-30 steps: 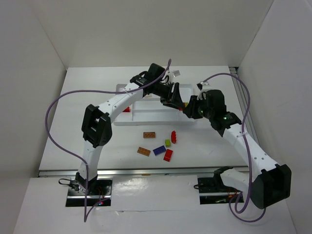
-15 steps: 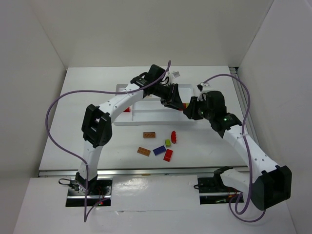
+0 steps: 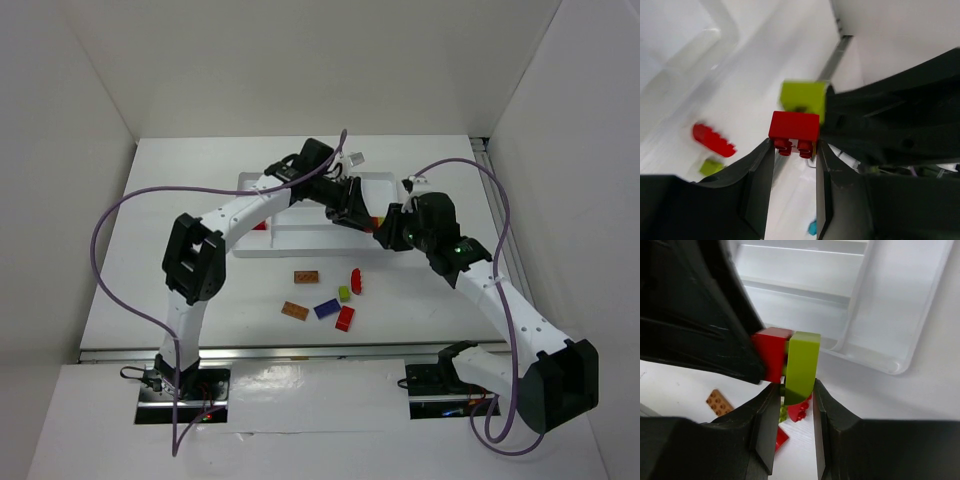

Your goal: Sort the legos into containers by color

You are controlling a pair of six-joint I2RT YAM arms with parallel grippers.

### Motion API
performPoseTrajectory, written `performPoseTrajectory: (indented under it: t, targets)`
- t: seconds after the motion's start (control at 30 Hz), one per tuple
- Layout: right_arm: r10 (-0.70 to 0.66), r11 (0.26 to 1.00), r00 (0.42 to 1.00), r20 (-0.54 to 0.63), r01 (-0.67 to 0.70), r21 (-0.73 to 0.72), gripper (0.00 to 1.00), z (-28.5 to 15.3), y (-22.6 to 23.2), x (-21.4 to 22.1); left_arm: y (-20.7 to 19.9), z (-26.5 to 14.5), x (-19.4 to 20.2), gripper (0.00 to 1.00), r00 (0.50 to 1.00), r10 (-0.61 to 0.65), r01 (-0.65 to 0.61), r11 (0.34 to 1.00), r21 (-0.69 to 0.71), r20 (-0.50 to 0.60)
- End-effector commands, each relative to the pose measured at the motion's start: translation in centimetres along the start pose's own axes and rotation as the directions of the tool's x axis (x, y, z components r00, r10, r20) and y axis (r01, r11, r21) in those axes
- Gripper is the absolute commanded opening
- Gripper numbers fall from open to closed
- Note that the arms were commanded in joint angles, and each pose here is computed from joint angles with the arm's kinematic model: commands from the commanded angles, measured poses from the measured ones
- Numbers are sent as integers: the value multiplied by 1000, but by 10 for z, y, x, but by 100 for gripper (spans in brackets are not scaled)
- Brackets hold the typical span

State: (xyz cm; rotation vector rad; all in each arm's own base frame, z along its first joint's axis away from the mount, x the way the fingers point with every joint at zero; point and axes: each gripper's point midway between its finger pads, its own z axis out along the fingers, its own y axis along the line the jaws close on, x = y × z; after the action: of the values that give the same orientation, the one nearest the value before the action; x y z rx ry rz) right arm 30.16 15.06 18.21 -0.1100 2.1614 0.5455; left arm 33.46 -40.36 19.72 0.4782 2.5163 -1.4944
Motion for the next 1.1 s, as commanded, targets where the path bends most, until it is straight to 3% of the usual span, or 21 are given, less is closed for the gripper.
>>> performPoseTrajectory:
  t: [0.0, 0.23, 0.37, 0.43, 0.47, 0.57, 0.67, 0.77, 1.0, 1.07]
  targets:
    - [-5, 993, 996, 84, -5, 116, 4, -5, -23, -16, 6, -34, -15, 0, 996, 33, -28, 998, -56, 81]
    - [28, 984, 996, 90, -44, 175, 4, -4, -33, -15, 5, -51, -24, 0, 992, 41, -34, 998, -57, 121]
    - [27, 984, 995, 101, -44, 171, 4, -6, -30, -22, 29, -78, -35, 0, 981, 51, -14, 981, -192, 186]
    - [27, 979, 995, 95, -46, 198, 4, -9, -35, -22, 64, -110, -38, 0, 972, 20, 68, 930, -361, 233]
    - [27, 979, 995, 96, -46, 199, 4, -9, -35, -22, 94, -133, -47, 0, 951, 39, 133, 843, -522, 306]
    - [14, 977, 995, 97, -34, 210, 4, -9, -37, -22, 140, -185, -39, 0, 923, 4, 279, 679, -679, 384]
    - [15, 980, 996, 93, -33, 198, 4, -6, -35, -22, 176, -213, -39, 0, 870, -100, 416, 677, -608, 483]
    - [27, 982, 997, 76, -41, 182, 4, -2, -32, -20, 209, -231, -38, 0, 839, -99, 481, 597, -642, 536]
    - [17, 981, 996, 83, -32, 189, 7, -6, -31, -28, 251, -226, -45, 0, 834, -128, 514, 533, -672, 537]
    - [17, 979, 997, 77, -33, 201, 8, -7, -33, -26, 254, -225, -50, 5, 835, -131, 515, 531, -673, 535]
